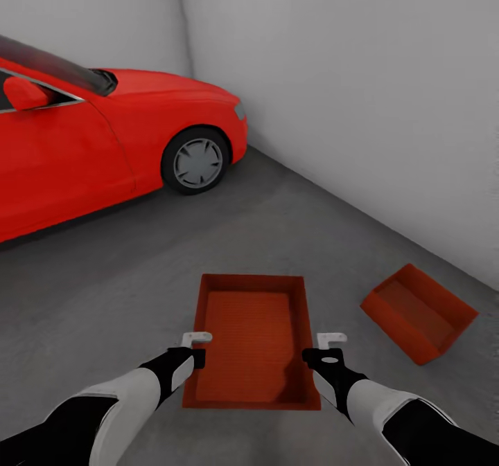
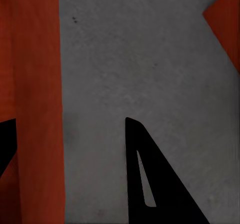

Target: Move the two storage containers from the living room to the garage. In the garage, place one container on the floor and stack the other container on top of it (either order is fine).

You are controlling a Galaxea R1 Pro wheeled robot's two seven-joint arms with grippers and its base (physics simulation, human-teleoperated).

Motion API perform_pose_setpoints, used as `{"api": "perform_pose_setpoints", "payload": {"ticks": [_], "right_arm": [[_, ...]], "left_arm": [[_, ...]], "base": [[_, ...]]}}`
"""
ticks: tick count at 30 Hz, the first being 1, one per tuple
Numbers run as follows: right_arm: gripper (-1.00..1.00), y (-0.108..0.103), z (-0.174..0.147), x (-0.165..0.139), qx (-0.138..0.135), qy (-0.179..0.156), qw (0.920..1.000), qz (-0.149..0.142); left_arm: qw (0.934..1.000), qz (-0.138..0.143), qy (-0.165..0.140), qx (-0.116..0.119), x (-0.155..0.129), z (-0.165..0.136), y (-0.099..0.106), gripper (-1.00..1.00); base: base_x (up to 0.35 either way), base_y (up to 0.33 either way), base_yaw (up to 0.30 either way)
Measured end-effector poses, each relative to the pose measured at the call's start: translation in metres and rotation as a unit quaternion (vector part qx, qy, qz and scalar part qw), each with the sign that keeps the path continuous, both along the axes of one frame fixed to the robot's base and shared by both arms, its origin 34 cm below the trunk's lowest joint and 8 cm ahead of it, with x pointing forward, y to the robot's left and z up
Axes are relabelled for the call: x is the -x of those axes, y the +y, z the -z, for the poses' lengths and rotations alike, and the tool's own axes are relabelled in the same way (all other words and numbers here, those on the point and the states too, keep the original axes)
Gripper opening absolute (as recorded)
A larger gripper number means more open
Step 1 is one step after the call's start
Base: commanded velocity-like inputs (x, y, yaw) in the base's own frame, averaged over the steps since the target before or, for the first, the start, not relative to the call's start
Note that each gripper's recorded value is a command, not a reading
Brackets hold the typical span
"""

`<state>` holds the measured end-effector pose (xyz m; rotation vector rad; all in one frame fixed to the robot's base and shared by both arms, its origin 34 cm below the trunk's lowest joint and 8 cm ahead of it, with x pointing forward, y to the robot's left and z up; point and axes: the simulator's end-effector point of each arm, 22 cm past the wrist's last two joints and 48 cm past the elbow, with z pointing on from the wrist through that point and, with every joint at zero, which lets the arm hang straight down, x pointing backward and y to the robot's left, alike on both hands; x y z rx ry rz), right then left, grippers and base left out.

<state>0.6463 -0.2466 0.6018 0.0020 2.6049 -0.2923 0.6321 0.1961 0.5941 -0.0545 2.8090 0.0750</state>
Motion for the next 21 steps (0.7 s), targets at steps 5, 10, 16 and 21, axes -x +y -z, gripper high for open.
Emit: {"api": "perform_pose_setpoints", "payload": {"ticks": [5,10,16,21], "right_arm": [[-1.00,0.0000,0.0000,0.0000,0.000,0.000,1.0000,0.000],[-1.00,-0.0002,0.0000,0.0001,0.000,0.000,1.0000,0.001],[-1.00,-0.0002,0.0000,0.0001,0.000,0.000,1.0000,0.001],[-1.00,-0.0004,0.0001,0.0003,0.000,0.000,1.0000,0.002]], "left_arm": [[1.0000,0.000,0.000,0.000,0.0001,0.0001,0.0000,-1.00],[1.0000,0.000,0.000,0.000,0.0002,0.0001,-0.0002,-1.00],[1.0000,0.000,0.000,0.000,0.0001,0.0000,-0.0003,-1.00],[1.0000,0.000,0.000,0.000,0.0002,0.0000,-0.0006,-1.00]], "base": [[0.322,0.000,-0.250],[0.322,0.000,-0.250],[0.322,0.000,-0.250],[0.322,0.000,-0.250]]}}
